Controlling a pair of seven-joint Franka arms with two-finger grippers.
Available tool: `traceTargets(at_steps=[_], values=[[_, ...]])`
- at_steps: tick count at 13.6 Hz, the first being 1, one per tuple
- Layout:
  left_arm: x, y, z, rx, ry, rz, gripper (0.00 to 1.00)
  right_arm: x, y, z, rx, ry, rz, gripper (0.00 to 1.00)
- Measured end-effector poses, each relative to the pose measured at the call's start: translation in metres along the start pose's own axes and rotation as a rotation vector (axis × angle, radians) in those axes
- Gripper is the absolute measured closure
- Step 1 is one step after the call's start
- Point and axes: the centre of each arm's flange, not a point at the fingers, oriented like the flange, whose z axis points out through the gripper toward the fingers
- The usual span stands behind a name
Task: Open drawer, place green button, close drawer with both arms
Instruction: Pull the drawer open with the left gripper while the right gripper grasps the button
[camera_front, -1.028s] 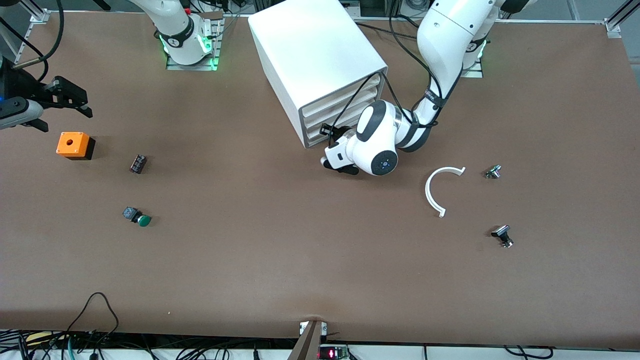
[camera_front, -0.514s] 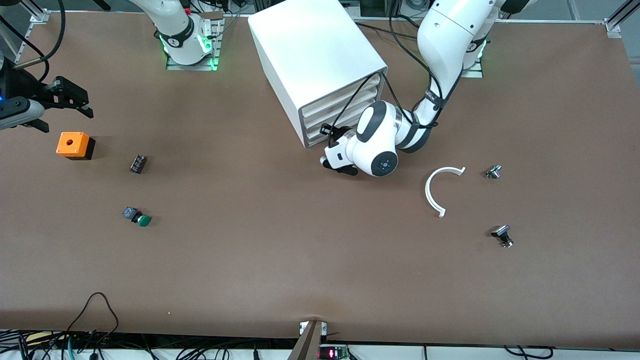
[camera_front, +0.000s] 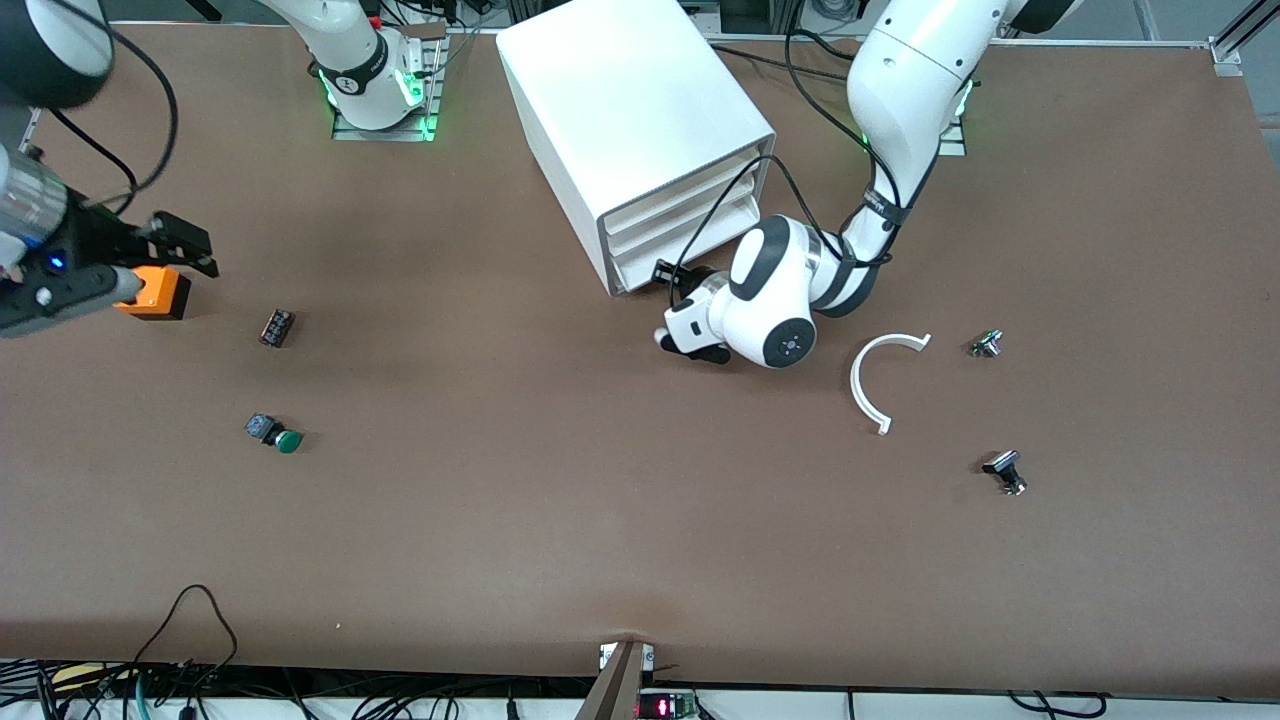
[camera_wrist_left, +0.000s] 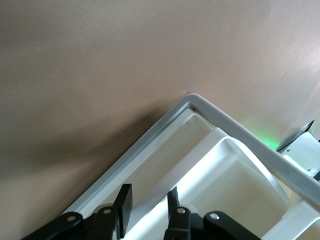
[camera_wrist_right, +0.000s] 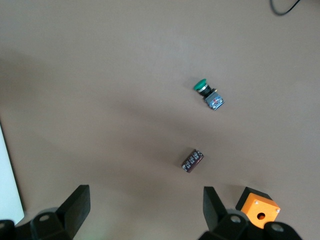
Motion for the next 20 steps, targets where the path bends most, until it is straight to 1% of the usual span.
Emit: traceTargets(at_steps=[1,2,4,8,11,14,17,20], values=[[0.002,-0.004,-0.004,-0.004,0.005,-0.005,0.67,0.01,0.003,0.021,0.005,-0.03,-0.011,0.0],[0.004,-0.008,-0.009,-0.009,0.012,-0.008,0.67,0.021,0.006,0.043,0.006,-0.045,-0.031,0.0],[0.009,-0.018,-0.021,-0.02,0.03,-0.018,0.67,0.042,0.013,0.084,-0.003,-0.061,-0.093,0.0],[0.017,-0.035,-0.037,-0.039,0.052,-0.034,0.67,0.071,0.036,0.17,-0.03,-0.088,-0.25,0.0],[0.022,-0.043,-0.05,-0.045,0.072,-0.041,0.67,0.074,0.069,0.239,-0.042,-0.084,-0.366,0.0],[0.026,-0.055,-0.063,-0.055,0.092,-0.056,0.67,0.067,0.095,0.291,-0.066,-0.059,-0.458,0.0],[0.028,-0.061,-0.068,-0.061,0.097,-0.063,0.67,0.063,0.108,0.323,-0.078,-0.053,-0.509,0.0],[0.033,-0.071,-0.083,-0.062,0.124,-0.071,0.67,0.062,0.108,0.335,-0.098,-0.033,-0.516,0.0]])
